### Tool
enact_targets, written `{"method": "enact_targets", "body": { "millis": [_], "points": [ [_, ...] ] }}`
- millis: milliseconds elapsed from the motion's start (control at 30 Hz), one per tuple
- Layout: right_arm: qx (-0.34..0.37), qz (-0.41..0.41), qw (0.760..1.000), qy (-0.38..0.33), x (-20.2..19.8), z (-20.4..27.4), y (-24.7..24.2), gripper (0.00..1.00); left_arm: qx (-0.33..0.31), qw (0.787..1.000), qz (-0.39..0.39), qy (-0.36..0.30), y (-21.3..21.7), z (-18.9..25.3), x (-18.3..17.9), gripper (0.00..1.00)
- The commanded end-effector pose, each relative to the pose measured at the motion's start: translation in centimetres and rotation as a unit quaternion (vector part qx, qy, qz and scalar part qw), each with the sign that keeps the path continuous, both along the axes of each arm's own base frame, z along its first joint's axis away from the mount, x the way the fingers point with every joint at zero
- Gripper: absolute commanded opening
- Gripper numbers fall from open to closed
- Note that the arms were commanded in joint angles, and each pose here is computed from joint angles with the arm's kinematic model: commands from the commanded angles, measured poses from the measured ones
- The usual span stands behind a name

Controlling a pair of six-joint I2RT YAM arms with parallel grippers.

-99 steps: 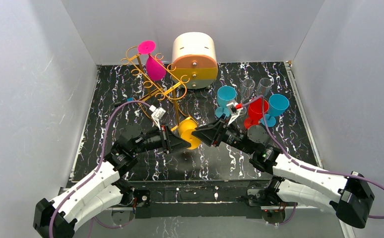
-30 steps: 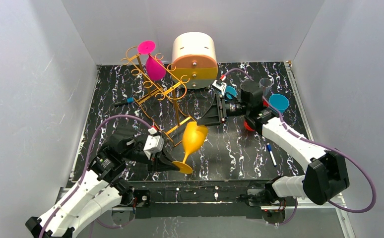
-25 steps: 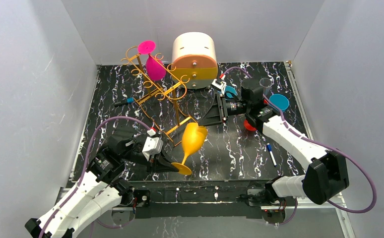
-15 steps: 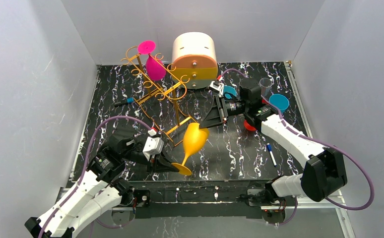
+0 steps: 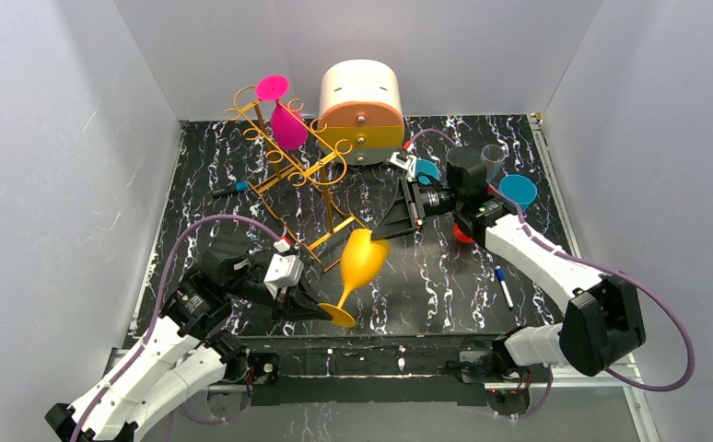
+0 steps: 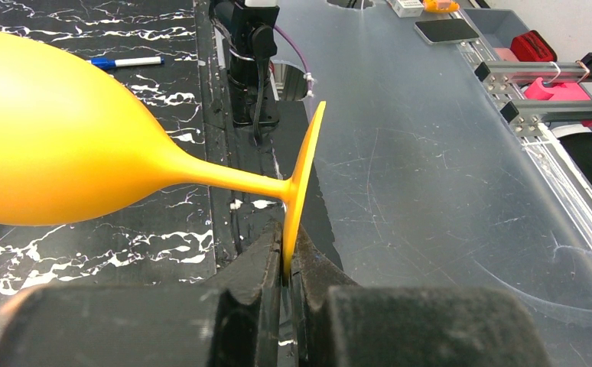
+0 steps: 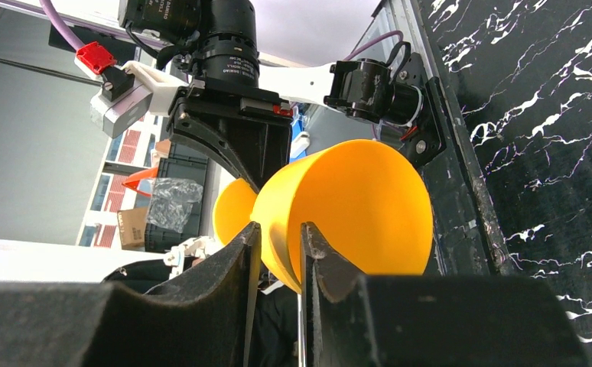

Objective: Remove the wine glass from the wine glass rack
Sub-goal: Place the wine glass at the center of the board.

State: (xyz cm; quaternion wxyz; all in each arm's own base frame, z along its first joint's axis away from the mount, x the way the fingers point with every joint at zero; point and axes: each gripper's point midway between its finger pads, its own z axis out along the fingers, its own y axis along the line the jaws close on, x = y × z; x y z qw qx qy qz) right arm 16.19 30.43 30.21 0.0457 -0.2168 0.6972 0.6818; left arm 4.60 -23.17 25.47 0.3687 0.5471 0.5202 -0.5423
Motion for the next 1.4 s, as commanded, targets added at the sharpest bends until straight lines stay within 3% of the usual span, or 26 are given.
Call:
{"method": "enact_targets", "body": {
  "millis": [0, 300, 433, 533, 833, 967, 1167, 1367],
  "points": [
    [0.020, 0.025, 0.999, -0.024, -1.3, 1.1, -0.4, 0.33, -0.007, 1.000, -0.001, -0.008, -0.1, 1.1, 0.0, 0.00],
    [0.028, 0.049, 0.998, -0.030, -2.1, 1.5, -0.1, 0.32, -0.006, 1.000, 0.006, -0.008, -0.1, 1.2, 0.2, 0.00],
    [0.028, 0.069, 0.997, -0.029, -2.8, 1.3, -0.1, 0.43, -0.011, 1.000, 0.003, -0.018, -0.1, 1.4, 0.2, 0.00],
    [0.026, 0.074, 0.997, -0.025, -2.9, 1.0, -0.2, 0.33, -0.011, 1.000, 0.001, -0.017, -0.1, 1.4, 0.2, 0.00],
    [0.039, 0.077, 0.995, -0.046, -2.8, 2.7, -0.7, 0.31, -0.008, 1.000, 0.013, -0.008, 0.0, 1.2, 0.3, 0.00],
    [0.044, 0.084, 0.994, -0.051, -2.5, 3.7, -0.9, 0.13, -0.011, 1.000, 0.019, -0.018, 0.1, 1.3, 0.4, 0.00],
    [0.042, 0.091, 0.994, -0.042, -2.8, 3.4, -1.1, 0.02, -0.007, 1.000, 0.021, -0.012, -0.1, 1.2, 0.6, 0.00],
    [0.039, 0.070, 0.996, -0.035, -2.6, 2.8, -0.9, 0.01, -0.004, 1.000, 0.014, -0.003, -0.2, 1.0, 0.5, 0.00]
  ]
}}
